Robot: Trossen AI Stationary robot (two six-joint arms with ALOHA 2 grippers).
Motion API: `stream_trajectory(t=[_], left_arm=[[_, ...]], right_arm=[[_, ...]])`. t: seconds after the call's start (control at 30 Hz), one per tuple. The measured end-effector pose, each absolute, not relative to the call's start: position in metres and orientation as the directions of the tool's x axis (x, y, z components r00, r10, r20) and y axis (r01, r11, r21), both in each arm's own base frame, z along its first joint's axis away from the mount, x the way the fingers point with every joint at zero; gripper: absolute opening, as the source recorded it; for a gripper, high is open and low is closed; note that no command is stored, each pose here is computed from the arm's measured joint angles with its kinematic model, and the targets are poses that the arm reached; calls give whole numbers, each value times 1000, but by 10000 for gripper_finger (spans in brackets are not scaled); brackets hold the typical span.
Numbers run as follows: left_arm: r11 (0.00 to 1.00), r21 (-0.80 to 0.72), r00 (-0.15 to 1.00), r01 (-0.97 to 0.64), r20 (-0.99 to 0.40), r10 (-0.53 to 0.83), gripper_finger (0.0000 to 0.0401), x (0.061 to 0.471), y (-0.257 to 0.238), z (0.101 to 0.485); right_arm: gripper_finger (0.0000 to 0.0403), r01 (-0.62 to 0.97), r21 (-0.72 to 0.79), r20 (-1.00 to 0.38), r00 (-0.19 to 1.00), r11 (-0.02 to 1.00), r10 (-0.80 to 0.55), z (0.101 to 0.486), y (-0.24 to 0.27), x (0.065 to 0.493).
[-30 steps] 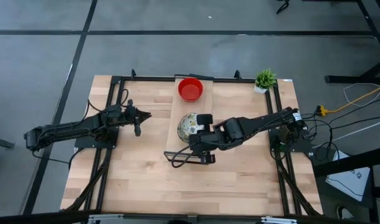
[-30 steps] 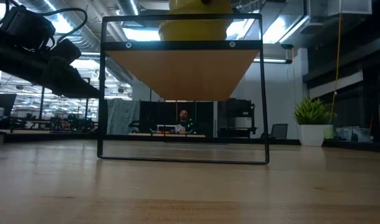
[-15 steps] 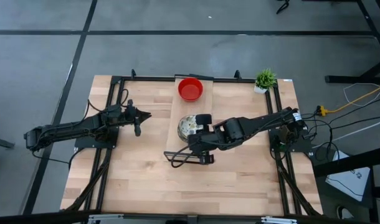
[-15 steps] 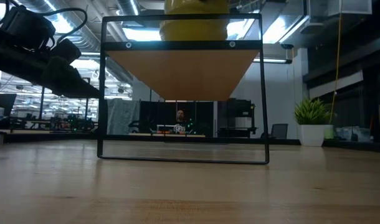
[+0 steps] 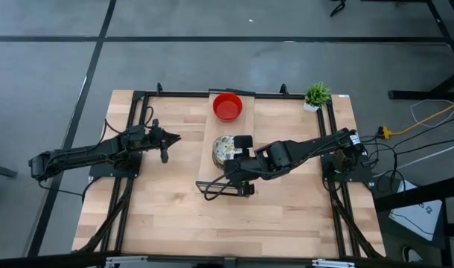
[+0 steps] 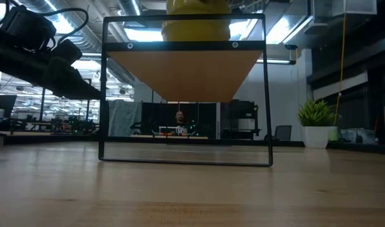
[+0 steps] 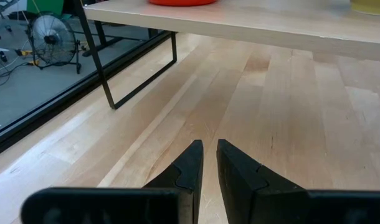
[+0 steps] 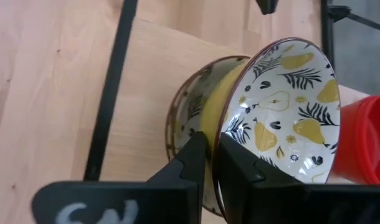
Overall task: Pick & Place Mini bowls
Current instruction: Stack the white bowl on top of the white bowls on the shelf
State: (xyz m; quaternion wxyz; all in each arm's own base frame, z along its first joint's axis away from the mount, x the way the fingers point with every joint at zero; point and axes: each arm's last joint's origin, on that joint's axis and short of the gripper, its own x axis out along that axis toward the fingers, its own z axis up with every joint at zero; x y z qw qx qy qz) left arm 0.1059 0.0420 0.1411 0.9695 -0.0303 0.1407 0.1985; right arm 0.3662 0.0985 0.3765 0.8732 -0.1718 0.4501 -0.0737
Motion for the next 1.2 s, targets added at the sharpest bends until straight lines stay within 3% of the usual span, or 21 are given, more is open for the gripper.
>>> stream_trajectory(t=[1.2], left_arm=[[919, -3, 882, -393, -285, 376, 43, 106, 42, 141]], right_arm=[[37, -35, -344, -802, 530, 938, -274, 360, 93, 378]])
